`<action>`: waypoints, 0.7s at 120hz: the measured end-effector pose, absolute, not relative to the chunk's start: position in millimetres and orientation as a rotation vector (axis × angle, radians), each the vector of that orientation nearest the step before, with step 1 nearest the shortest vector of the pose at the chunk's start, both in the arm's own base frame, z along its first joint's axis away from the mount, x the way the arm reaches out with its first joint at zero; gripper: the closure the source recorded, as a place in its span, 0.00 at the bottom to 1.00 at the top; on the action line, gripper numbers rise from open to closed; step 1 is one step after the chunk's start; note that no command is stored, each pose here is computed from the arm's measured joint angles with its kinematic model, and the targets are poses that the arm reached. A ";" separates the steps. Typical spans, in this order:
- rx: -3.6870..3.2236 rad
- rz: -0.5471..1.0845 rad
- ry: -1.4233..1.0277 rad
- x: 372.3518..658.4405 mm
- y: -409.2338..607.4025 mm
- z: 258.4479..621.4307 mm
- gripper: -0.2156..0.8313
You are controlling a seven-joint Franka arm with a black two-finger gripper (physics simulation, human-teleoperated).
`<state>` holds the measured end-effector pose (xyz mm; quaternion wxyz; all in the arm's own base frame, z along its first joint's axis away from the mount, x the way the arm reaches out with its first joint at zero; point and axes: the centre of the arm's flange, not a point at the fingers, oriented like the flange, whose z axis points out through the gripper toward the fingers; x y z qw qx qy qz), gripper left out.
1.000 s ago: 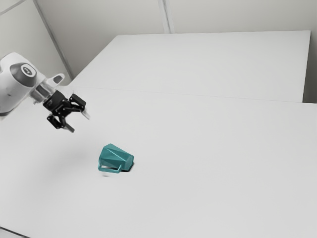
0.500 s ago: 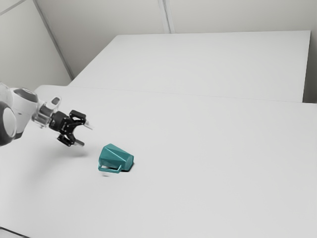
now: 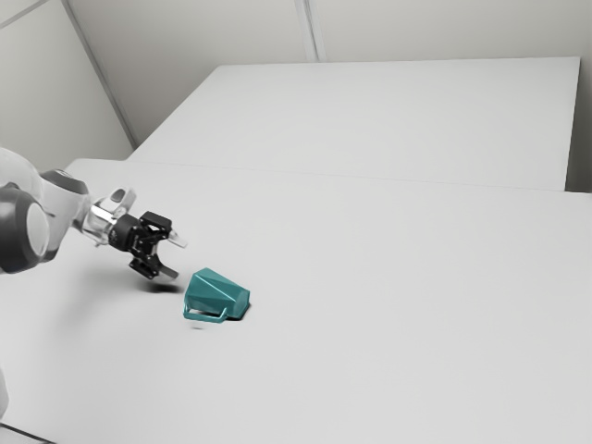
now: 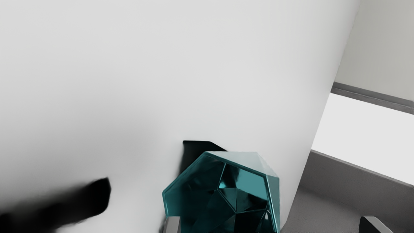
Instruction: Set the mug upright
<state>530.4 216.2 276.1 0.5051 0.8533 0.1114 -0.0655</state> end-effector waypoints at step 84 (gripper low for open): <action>2.056 -0.065 0.185 502.7 159.3 273.4 0.23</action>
